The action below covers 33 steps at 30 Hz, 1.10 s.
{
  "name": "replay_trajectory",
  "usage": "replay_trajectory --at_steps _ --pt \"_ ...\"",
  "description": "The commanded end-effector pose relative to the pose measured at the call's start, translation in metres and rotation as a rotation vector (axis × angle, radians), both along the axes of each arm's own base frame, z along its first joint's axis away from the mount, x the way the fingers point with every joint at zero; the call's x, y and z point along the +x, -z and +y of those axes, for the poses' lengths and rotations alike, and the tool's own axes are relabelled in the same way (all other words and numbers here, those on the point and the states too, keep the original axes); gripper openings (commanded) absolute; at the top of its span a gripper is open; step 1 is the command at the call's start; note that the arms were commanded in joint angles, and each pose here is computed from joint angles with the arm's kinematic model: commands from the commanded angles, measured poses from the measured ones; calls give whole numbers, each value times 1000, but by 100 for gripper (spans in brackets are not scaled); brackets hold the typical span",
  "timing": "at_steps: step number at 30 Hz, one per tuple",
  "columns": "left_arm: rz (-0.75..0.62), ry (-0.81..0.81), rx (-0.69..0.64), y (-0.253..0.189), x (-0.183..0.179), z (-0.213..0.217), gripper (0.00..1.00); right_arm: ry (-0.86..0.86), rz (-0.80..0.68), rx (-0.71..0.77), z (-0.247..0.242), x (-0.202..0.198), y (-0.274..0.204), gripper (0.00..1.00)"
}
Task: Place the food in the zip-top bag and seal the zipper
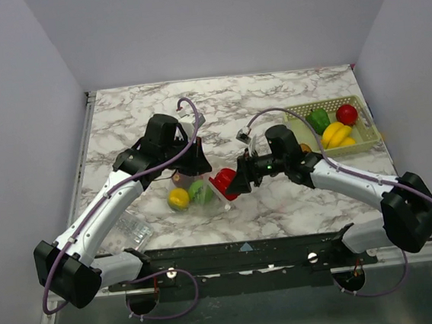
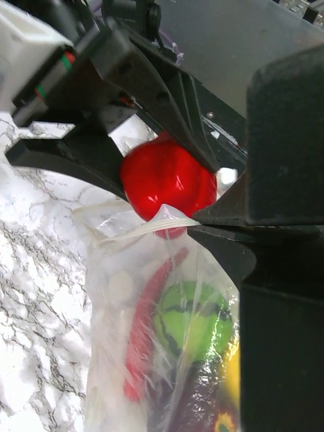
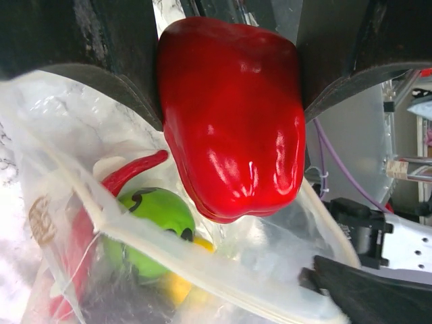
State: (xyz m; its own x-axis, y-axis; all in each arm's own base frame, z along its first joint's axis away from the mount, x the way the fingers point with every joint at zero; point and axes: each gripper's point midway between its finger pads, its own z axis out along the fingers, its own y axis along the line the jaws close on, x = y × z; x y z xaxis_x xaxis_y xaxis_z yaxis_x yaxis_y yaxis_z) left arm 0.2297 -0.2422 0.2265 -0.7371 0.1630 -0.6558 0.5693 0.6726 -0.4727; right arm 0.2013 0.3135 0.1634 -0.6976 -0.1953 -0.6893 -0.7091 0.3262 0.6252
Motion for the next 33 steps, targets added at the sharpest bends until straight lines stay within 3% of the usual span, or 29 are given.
replay_trajectory --at_steps 1,5,9,13,17,20,33 --pt "3 23 -26 -2 -2 -4 0 19 -41 -42 16 10 8 46" --pt "1 20 -25 -2 -1 -4 0 165 -65 -117 25 34 20 47" --pt "1 27 -35 -4 -3 -5 0 299 -38 -22 36 54 9 49" --pt "3 27 -37 -4 -3 -6 0 402 36 129 52 65 -1 61" --pt "-4 27 -40 -5 -4 -5 0 461 93 155 66 70 9 81" --pt "-5 23 -34 -4 -3 -4 0 481 79 148 70 70 12 87" --pt "-10 19 -30 -4 -2 -3 0 585 3 -36 21 63 22 87"
